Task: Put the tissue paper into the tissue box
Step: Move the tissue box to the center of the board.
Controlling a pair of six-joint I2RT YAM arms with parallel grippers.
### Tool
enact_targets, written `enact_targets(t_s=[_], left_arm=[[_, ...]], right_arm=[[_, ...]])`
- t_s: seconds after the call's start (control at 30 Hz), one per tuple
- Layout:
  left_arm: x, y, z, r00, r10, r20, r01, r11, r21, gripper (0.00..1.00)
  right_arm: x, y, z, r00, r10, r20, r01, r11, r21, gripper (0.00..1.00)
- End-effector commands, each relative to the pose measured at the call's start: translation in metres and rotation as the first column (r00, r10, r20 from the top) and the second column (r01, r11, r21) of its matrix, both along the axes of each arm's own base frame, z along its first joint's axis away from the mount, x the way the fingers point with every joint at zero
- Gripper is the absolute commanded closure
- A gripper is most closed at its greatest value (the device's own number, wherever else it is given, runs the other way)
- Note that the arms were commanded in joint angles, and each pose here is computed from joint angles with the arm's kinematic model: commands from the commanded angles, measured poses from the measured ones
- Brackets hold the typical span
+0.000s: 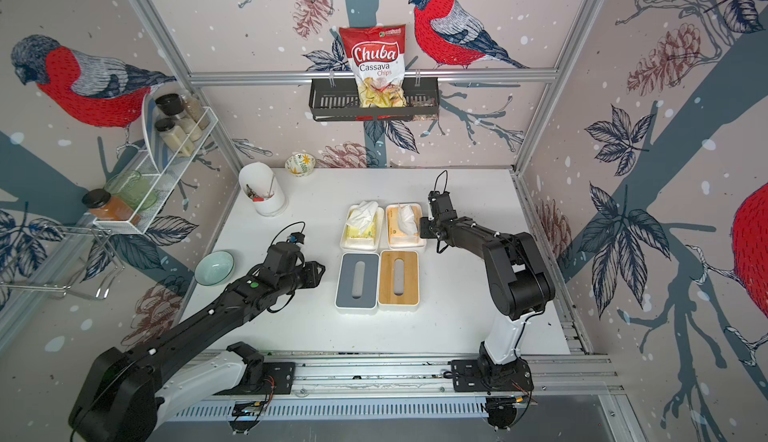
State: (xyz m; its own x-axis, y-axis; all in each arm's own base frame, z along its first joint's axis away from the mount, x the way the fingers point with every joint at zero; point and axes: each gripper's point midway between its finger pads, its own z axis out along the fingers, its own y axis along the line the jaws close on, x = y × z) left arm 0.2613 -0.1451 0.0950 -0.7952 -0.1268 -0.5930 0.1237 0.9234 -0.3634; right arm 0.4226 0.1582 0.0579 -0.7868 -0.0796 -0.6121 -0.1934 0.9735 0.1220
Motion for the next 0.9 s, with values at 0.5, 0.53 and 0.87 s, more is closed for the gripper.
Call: enact_targets(t_s=[0.5,0.53,0.87], left_arm=[[0.005,0.004,0.004,0.999,0.025,0.027,-0.026,1.000,0.015,0.62],[0.005,0.004,0.005,0.999,0.024,0.029,-0.025,1.000,0.013,0.62],[0.005,-0.001,0.006,0.999,0.011,0.031,-0.011,1.000,-0.007,0.54]], right_arm=[[0.002,-0.109,-0.009,0.958,-0.288,0.003,0.285,0.944,-0.164,0.65],[0.003,-0.111,-0.007,0.955,-0.295,0.005,0.292,0.943,-0.157,0.65],[-0.009,-0.079,0.071,0.965,-0.222,0.140,0.235,0.968,-0.087,0.41]])
